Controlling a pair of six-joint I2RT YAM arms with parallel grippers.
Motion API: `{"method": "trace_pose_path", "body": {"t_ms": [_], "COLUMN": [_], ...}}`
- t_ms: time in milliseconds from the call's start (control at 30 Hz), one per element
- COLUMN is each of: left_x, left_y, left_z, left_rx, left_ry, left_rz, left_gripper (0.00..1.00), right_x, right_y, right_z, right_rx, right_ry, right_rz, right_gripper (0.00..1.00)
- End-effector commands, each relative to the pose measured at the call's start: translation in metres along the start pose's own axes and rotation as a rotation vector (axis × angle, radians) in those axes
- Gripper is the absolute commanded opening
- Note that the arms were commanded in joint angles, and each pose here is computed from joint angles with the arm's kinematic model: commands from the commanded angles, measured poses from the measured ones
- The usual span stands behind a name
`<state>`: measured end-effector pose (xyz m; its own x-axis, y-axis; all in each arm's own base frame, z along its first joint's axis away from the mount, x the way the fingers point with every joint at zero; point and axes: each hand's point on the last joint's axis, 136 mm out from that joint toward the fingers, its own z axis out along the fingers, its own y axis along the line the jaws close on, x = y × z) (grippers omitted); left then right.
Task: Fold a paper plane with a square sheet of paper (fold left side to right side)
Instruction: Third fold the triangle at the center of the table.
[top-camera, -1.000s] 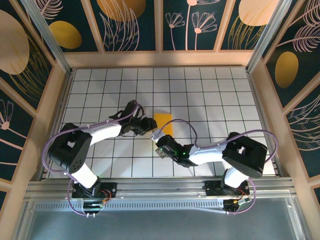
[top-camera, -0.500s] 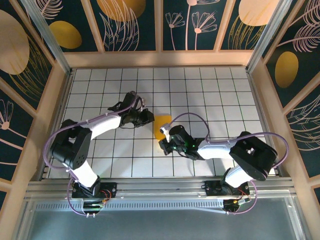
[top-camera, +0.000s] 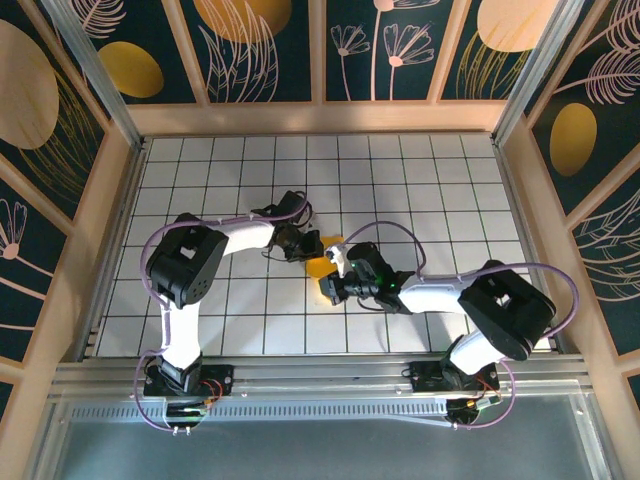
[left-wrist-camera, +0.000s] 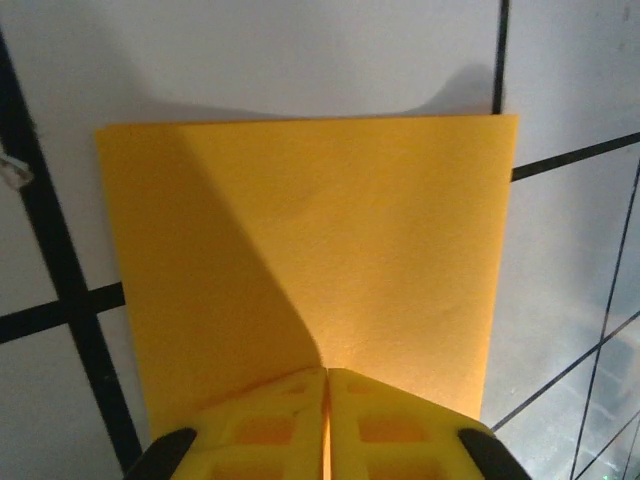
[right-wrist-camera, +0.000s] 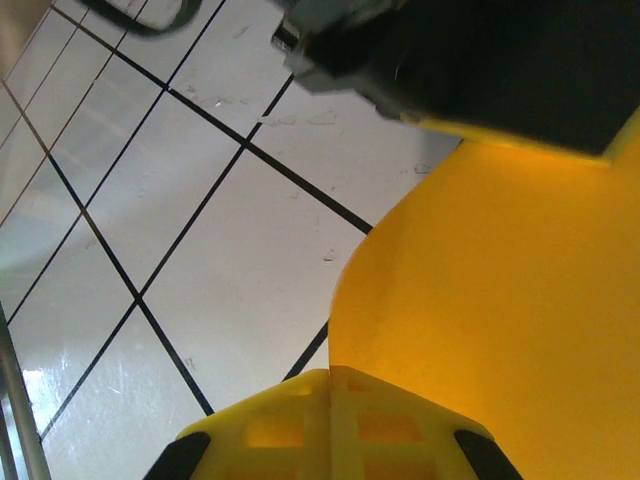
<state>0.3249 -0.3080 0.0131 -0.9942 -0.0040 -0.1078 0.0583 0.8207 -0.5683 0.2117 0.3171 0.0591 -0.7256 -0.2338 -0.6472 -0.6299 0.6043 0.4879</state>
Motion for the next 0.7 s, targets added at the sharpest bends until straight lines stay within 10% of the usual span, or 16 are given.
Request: {"method": "trace_pose_path", "body": {"t_ms": [0,667], "left_x": [0.016,0.029], "left_y": [0.022,0.037], "left_z": [0.009,0.007], "left_rx": [-0.099,-0.165], "left_ry": [0.049,0.03], "left_rz": [-0.014,-0.08], "left_gripper": [0.07,0.03], "right_x": [0.008,0.007], "right_y": [-0.009,-0.06], "right_z": [0.001,-0.007], "right_rx": [0.002,0.17], "right_ry": [0.028,0.067], "right_rz": [0.054,0.168], "right_gripper": [0.0,0.0]}}
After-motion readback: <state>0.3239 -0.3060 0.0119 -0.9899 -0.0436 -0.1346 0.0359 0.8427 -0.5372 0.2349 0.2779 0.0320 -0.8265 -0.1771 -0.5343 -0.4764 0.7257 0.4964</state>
